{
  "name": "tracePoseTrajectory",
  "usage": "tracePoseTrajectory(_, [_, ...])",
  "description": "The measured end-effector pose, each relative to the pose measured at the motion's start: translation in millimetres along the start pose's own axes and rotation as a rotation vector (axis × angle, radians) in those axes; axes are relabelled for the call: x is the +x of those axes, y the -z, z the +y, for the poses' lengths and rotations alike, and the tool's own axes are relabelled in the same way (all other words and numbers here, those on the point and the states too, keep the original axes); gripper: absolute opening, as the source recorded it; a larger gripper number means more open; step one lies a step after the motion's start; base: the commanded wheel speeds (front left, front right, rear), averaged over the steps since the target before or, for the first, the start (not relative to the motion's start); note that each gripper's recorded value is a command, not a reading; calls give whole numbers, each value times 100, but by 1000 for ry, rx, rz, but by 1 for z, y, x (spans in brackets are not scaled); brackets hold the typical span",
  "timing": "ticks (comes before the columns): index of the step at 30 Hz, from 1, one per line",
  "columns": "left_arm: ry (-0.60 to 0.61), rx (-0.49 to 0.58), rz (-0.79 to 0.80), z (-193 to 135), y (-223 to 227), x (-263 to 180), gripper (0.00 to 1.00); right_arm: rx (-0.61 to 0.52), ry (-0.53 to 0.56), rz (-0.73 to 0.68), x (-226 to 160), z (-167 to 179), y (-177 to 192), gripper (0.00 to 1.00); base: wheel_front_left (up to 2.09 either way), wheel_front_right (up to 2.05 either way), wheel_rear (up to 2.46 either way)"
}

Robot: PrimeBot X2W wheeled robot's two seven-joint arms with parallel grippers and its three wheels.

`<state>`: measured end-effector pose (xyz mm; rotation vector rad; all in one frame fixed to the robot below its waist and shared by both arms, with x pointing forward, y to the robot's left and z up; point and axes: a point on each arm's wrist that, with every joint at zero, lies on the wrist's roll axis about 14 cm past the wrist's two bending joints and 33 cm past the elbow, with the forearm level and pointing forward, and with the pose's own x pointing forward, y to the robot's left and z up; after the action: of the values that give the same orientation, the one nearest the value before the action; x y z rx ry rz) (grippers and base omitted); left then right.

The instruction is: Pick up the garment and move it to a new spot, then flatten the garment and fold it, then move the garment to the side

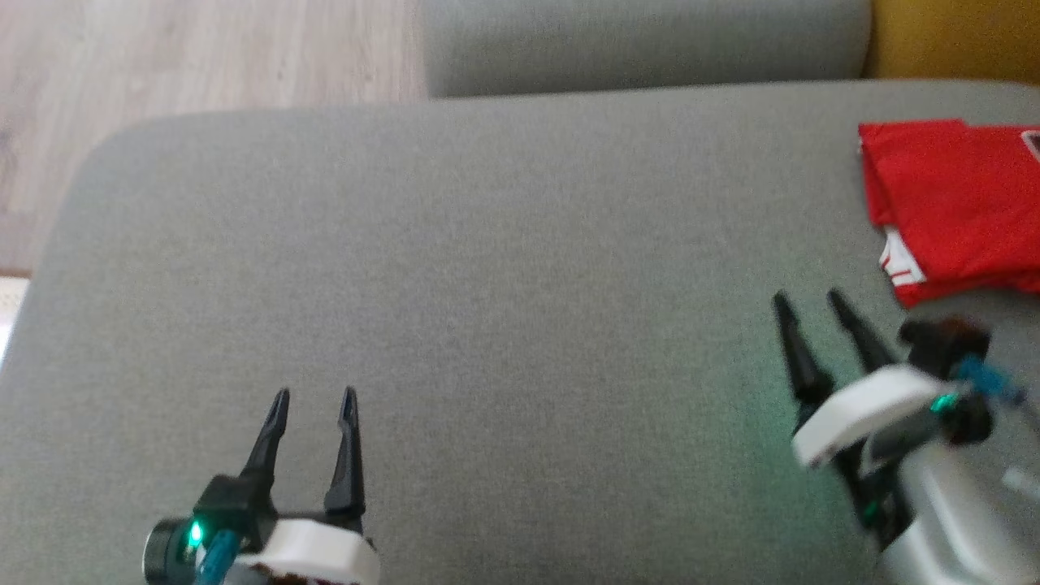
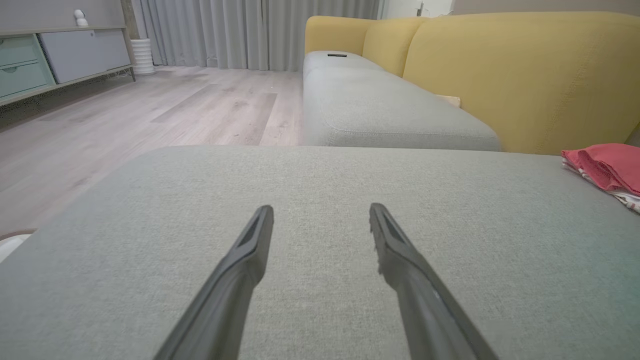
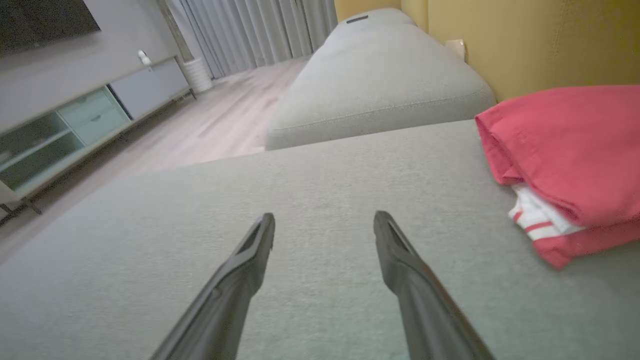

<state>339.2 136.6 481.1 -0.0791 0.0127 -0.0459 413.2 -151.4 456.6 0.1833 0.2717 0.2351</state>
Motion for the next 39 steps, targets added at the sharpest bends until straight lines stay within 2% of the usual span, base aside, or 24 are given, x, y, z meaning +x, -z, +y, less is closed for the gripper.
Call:
tracePoseTrajectory(4, [-24,0,-18,10,-5,-18,100,46,-52,-112,-22,33,11,100,0,0,0])
tracePoseTrajectory(8, [-55,-3,-55,22,-15,-35,100,22,-73,-106,-43,46,32,100,0,0,0])
tracePoseTrajectory(14, [-61,12,-103,29,-28,-54,100,-30,-70,-288,-61,59,-14,100,0,0,0])
tracePoseTrajectory(21, [-45,22,-92,27,-23,-68,100,-52,-35,-240,-84,56,13,100,0,0,0])
tracePoseTrajectory(39, [-22,29,-99,23,-25,-67,100,-45,-20,-250,-87,57,12,100,0,0,0])
